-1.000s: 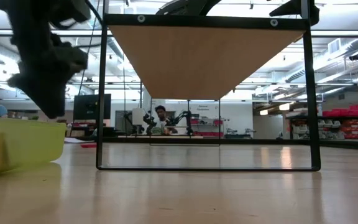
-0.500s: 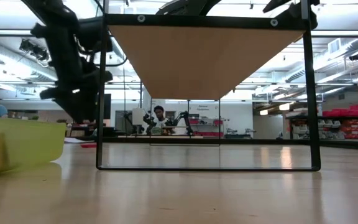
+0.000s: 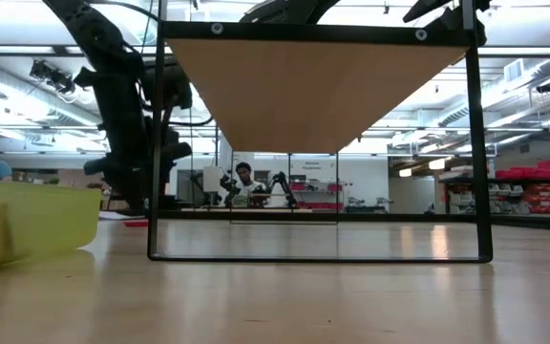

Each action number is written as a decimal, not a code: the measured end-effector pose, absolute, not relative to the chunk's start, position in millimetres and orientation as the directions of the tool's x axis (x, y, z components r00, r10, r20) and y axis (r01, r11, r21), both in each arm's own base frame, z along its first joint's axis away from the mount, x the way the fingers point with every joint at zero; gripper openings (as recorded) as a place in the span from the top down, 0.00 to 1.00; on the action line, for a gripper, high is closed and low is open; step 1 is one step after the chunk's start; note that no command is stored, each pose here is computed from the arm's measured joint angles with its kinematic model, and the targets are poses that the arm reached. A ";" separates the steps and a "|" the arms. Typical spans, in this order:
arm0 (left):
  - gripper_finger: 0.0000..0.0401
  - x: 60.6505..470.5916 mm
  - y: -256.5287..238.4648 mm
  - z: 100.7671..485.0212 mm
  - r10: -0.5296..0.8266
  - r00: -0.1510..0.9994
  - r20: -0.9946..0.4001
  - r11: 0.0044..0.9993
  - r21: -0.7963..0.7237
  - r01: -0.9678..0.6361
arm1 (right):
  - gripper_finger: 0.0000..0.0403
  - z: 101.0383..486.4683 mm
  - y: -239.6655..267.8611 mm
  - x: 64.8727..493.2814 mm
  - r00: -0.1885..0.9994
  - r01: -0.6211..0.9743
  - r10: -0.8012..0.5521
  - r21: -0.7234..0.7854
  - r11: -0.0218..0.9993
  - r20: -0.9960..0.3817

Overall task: Pack school essentials
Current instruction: Put the red eraser into the yellow supply box

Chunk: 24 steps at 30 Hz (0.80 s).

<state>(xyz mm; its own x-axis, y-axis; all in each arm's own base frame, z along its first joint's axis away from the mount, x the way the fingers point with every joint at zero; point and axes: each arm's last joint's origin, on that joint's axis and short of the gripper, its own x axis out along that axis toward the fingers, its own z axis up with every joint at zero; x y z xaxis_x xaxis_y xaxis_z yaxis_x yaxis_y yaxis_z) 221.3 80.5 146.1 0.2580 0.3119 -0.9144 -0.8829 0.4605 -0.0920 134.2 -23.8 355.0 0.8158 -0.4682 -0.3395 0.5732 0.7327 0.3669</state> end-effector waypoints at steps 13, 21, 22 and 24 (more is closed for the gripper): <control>0.59 225.5 80.8 130.6 0.240 0.225 -0.944 0.455 -0.096 -0.885 | 0.51 355.0 -23.3 134.4 0.823 0.562 -0.454 0.371 0.739 -0.341; 0.70 224.4 82.7 130.2 0.229 0.224 -0.947 0.440 -0.104 -0.892 | 0.51 355.0 -23.3 134.4 0.823 0.561 -0.454 0.362 0.744 -0.341; 0.71 224.4 82.7 130.2 0.230 0.223 -0.947 0.440 -0.104 -0.892 | 0.51 355.0 -23.3 134.4 0.823 0.561 -0.455 0.360 0.745 -0.341; 0.74 224.5 82.7 130.3 0.230 0.224 -0.947 0.442 -0.103 -0.891 | 0.51 355.0 -23.3 134.4 0.823 0.561 -0.454 0.355 0.748 -0.341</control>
